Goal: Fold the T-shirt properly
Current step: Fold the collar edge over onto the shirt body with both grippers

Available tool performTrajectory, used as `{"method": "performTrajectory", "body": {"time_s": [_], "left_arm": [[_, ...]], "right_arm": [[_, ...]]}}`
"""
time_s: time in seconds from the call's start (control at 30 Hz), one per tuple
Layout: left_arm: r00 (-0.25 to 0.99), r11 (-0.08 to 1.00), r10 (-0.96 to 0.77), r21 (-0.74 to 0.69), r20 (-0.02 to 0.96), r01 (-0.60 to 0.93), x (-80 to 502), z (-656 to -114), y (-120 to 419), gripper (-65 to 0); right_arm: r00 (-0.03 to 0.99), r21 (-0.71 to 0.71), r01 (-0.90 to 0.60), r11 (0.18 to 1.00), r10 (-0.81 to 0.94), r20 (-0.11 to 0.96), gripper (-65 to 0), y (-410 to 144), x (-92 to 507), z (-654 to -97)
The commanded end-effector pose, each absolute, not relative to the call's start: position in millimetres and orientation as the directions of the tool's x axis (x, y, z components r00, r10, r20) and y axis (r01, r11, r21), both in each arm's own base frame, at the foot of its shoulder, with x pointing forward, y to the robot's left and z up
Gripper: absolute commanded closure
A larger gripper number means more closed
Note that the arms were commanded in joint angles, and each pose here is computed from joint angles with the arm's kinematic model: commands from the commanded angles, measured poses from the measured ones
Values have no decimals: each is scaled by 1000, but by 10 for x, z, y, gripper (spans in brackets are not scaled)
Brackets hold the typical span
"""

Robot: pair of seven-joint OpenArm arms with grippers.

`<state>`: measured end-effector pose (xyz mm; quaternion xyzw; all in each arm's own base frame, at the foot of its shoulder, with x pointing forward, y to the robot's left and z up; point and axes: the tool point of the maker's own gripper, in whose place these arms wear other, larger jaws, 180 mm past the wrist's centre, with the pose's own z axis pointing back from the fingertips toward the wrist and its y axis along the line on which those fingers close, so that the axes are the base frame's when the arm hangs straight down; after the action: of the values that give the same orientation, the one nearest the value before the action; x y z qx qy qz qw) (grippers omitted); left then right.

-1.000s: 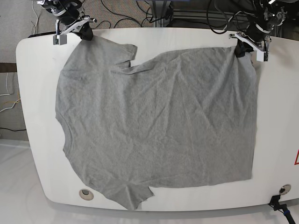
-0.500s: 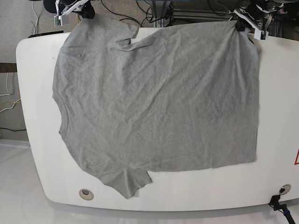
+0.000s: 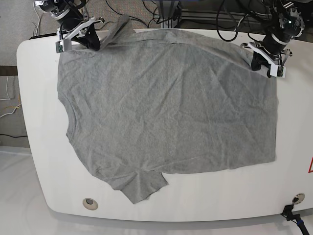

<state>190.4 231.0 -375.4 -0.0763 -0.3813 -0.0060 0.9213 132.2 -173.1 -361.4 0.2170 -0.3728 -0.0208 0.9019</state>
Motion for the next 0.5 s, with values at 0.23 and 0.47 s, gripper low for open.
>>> {"method": "performTrajectory", "body": {"time_s": [0.23,0.47], "left_arm": [[662,988,44,-132,748,84,2077,-3603,2292,0],[611,988,51,-128,790,82,2317,-3463,2313,0]], "right_arm": [[625,357,-251,900,-131,770,0,-1729,1798,-3321],[568,319,-300,899,-100,817,0,-1706,2209,-3141]]}}
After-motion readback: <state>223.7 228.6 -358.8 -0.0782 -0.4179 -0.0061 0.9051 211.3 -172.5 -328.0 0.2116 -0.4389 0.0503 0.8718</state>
